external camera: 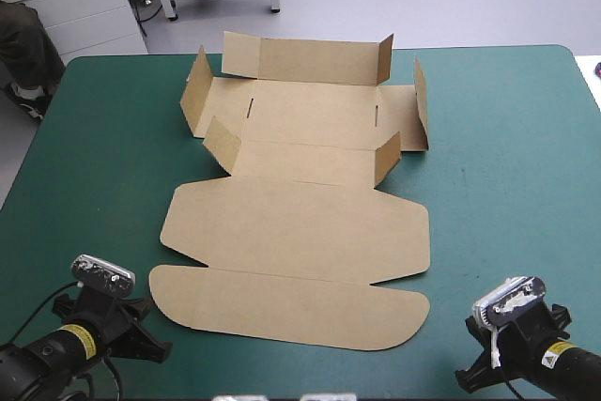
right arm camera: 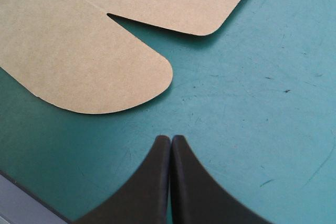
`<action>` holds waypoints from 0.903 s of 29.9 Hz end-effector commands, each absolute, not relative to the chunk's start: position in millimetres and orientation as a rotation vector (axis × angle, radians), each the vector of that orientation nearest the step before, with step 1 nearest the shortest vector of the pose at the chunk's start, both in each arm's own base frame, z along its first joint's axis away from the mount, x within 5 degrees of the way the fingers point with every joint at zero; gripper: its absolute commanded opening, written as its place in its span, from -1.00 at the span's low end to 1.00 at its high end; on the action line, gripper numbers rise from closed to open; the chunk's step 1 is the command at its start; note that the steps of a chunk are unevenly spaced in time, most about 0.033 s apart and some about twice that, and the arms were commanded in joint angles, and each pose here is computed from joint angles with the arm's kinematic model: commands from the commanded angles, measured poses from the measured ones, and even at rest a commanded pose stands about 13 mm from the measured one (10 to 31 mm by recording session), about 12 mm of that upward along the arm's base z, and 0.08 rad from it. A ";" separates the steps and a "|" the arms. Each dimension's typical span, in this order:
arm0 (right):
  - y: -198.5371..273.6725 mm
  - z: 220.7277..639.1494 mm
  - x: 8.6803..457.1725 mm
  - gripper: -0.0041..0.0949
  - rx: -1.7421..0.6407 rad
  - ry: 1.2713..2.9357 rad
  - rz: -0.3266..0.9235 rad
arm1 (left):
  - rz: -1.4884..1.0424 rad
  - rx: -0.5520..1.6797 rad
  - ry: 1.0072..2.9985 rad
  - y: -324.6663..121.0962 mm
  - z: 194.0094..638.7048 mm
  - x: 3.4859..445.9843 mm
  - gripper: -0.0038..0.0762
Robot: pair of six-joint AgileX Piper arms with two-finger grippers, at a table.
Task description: Fold the box
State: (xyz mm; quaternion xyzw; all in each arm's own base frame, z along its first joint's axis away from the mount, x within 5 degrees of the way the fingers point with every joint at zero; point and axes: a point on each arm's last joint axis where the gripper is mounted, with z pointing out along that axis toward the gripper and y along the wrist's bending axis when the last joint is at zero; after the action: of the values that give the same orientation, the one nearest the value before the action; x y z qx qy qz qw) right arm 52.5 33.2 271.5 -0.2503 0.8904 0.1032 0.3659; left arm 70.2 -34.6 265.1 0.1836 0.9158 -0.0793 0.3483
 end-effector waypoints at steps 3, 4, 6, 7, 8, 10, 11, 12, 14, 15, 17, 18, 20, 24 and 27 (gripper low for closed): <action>34.3 282.3 56.4 -0.96 -0.622 2.223 0.266 | -0.235 0.464 2.310 -37.4 275.2 73.8 -0.93; 34.3 282.3 56.4 -0.96 -0.622 2.223 0.266 | -0.235 0.464 2.310 -37.4 275.2 73.8 -0.93; 34.4 282.3 56.4 -0.95 -0.623 2.222 0.268 | -0.235 0.464 2.310 -37.4 275.2 73.8 -0.93; 34.4 282.3 56.4 -0.94 -0.628 2.220 0.266 | -0.235 0.464 2.310 -37.4 275.2 73.8 -0.93; 34.6 282.4 56.4 -0.93 -0.627 2.220 0.269 | -0.235 0.464 2.310 -37.4 275.2 73.8 -0.93; 34.8 282.4 56.2 -0.87 -0.635 2.219 0.269 | -0.235 0.464 2.310 -37.4 275.2 73.8 -0.93; 34.9 282.4 56.2 -0.83 -0.634 2.218 0.271 | -0.235 0.464 2.310 -37.4 275.2 73.8 -0.93; 34.9 282.4 56.2 -0.79 -0.634 2.218 0.271 | -0.235 0.464 2.310 -37.4 275.2 73.8 -0.93; 34.9 282.4 56.2 -0.71 -0.634 2.218 0.271 | -0.235 0.464 2.310 -37.4 275.2 73.8 -0.93; 34.9 282.4 56.2 -0.65 -0.634 2.218 0.271 | -0.235 0.464 2.310 -37.4 275.2 73.8 -0.93; 34.9 282.4 56.2 -0.51 -0.634 2.218 0.271 | -0.235 0.464 2.310 -37.4 275.2 73.8 -0.93; 34.9 282.4 56.2 -0.40 -0.634 2.218 0.271 | -0.235 0.464 2.310 -37.4 275.2 73.8 -0.93; 34.9 282.4 56.2 -0.14 -0.634 2.218 0.271 | -0.235 0.464 2.310 -37.4 275.2 73.8 -0.93; 34.9 282.4 56.2 0.32 -0.634 2.218 0.271 | -0.235 0.464 2.310 -37.4 275.2 73.8 -0.93; 34.9 282.3 56.0 0.46 -0.636 2.220 0.272 | -0.235 0.464 2.310 -37.4 275.2 73.8 -0.93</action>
State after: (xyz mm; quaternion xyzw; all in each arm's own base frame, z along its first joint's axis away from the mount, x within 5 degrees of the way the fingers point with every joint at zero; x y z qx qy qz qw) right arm 52.5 33.2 271.5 -0.2534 0.8894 0.1024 0.3663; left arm 70.2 -34.6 265.1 0.1836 0.9158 -0.0793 0.3483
